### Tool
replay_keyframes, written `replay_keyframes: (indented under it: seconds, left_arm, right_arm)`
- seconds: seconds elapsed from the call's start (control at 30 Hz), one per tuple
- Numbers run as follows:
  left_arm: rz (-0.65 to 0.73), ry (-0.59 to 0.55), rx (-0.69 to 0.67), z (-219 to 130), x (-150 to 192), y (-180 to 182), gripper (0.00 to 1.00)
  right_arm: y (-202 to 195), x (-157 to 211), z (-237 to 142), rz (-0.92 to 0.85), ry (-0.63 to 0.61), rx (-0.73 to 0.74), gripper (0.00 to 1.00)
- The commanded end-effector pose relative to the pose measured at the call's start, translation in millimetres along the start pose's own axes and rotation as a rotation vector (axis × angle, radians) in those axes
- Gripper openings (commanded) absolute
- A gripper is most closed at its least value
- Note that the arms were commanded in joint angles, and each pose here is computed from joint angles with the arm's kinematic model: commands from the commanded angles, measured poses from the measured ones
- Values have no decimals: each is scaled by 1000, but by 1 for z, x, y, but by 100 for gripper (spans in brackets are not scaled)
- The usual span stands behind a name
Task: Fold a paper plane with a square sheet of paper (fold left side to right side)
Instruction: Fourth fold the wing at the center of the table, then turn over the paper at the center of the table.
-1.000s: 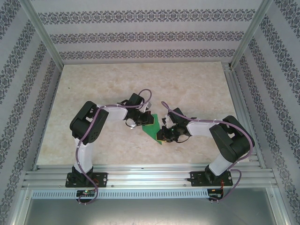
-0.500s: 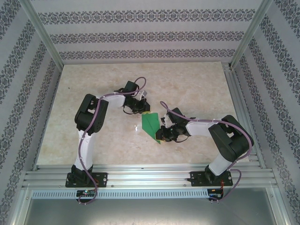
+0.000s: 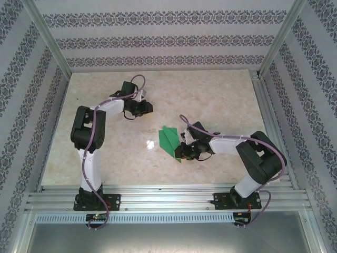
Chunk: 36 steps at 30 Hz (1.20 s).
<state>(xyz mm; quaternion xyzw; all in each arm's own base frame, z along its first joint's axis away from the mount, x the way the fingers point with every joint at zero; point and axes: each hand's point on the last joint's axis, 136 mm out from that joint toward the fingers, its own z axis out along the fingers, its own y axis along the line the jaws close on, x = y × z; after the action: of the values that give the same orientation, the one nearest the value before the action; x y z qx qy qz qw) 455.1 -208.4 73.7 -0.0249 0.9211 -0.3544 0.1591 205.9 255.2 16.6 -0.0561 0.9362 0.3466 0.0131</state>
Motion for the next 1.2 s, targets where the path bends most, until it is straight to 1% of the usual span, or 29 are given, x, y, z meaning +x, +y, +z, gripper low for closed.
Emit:
replay_keyframes:
  seconds: [0.0, 0.07, 0.13, 0.23, 0.33, 0.47, 0.53, 0.6, 0.73, 0.83, 0.97, 1.17]
  left_arm:
    - [85, -85, 20, -43, -2, -25, 28]
    - [74, -81, 52, -52, 15, -28, 30]
    - [46, -81, 110, -59, 35, -34, 31]
    - [-2, -86, 166, -65, 64, -35, 34]
    - [-34, -80, 193, -63, 93, -37, 37]
    - [-60, -42, 242, -48, 119, -49, 42]
    - [-60, -19, 265, -36, 128, -58, 43]
    - [-58, -12, 268, -28, 132, -63, 43]
    - [-42, 3, 249, -18, 133, -66, 43]
    - [-44, 18, 243, -12, 136, -64, 43]
    - [-48, 28, 229, -9, 139, -60, 43]
    - [-44, 36, 228, -7, 139, -60, 43]
  right_arm:
    - [-14, 15, -11, -3, 28, 109, 29]
    - [-1, 5, -25, -46, -13, 107, 31]
    - [8, -6, -42, -87, -61, 112, 38]
    - [11, -23, -65, -112, -139, 128, 45]
    - [3, -38, -77, -104, -196, 128, 52]
    - [-1, -53, -69, -101, -223, 91, 53]
    - [1, -62, -59, -94, -235, 22, 53]
    - [3, -69, -48, -91, -234, -31, 53]
    - [0, -76, -29, -81, -211, -69, 53]
    - [-6, -74, -17, -70, -179, -81, 49]
    - [-6, -74, -11, -64, -169, -112, 40]
    - [3, -74, -14, -82, -170, -155, 22]
